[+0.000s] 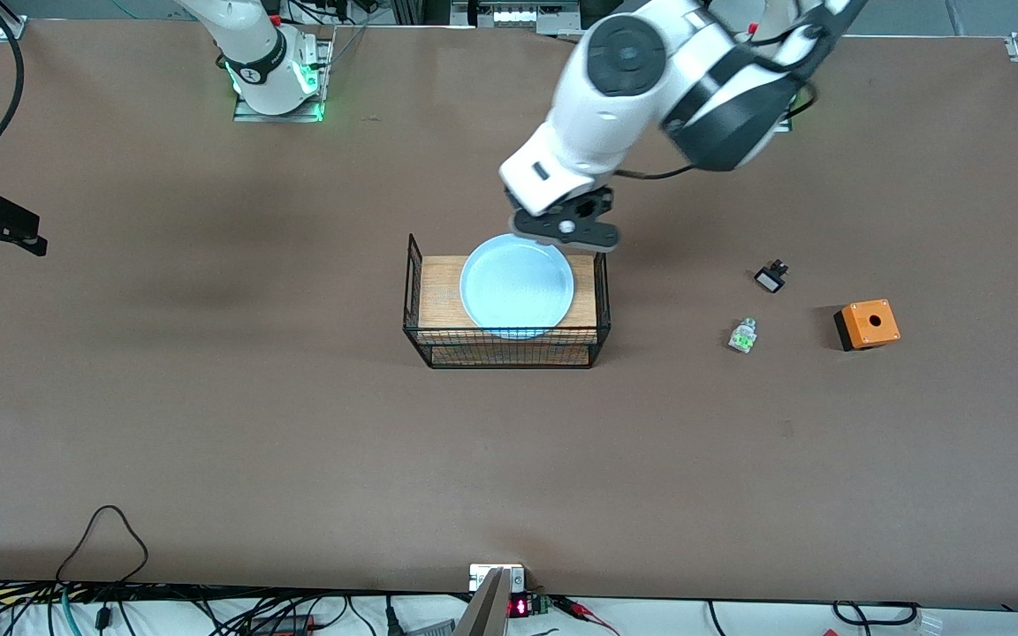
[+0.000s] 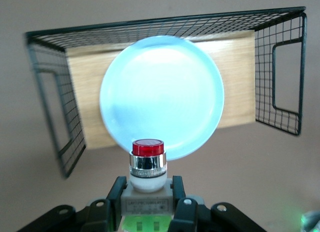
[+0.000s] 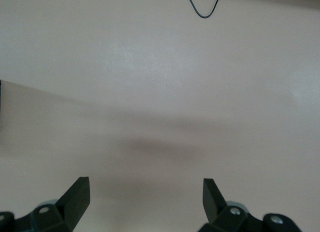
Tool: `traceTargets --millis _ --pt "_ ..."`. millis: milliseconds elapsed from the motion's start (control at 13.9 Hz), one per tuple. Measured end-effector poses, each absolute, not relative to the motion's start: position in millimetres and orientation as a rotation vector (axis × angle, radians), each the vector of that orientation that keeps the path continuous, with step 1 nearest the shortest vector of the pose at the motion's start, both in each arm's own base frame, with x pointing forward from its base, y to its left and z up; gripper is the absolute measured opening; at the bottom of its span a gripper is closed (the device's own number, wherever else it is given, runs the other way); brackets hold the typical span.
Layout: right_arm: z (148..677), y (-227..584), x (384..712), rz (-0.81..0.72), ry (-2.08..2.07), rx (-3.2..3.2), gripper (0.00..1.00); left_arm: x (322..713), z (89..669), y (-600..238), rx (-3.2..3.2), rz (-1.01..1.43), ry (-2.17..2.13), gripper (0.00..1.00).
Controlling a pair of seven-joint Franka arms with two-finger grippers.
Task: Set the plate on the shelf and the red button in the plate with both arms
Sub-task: 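Carry the red-capped switch with the left gripper over the plate, then lower the switch onto the plate and open the left gripper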
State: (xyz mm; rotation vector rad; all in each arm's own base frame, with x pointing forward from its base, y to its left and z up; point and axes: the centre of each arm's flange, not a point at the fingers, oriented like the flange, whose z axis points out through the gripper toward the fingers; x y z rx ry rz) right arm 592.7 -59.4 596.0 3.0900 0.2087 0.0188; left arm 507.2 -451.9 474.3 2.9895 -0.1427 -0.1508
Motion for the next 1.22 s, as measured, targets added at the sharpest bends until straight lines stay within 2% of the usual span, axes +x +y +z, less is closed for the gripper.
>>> traceTargets --millis 504,793,1225 --pt "597 -59 593 0.023 0.209 3.089 1.0 531 379 -493 3.028 -0.113 -0.137 0.41" --pt "597 -58 593 0.025 0.212 3.089 1.0 521 360 -509 3.059 -0.081 -0.147 0.41" --pt "598 -58 594 0.034 0.212 3.086 1.0 527 349 -504 3.074 -0.092 -0.133 0.41"
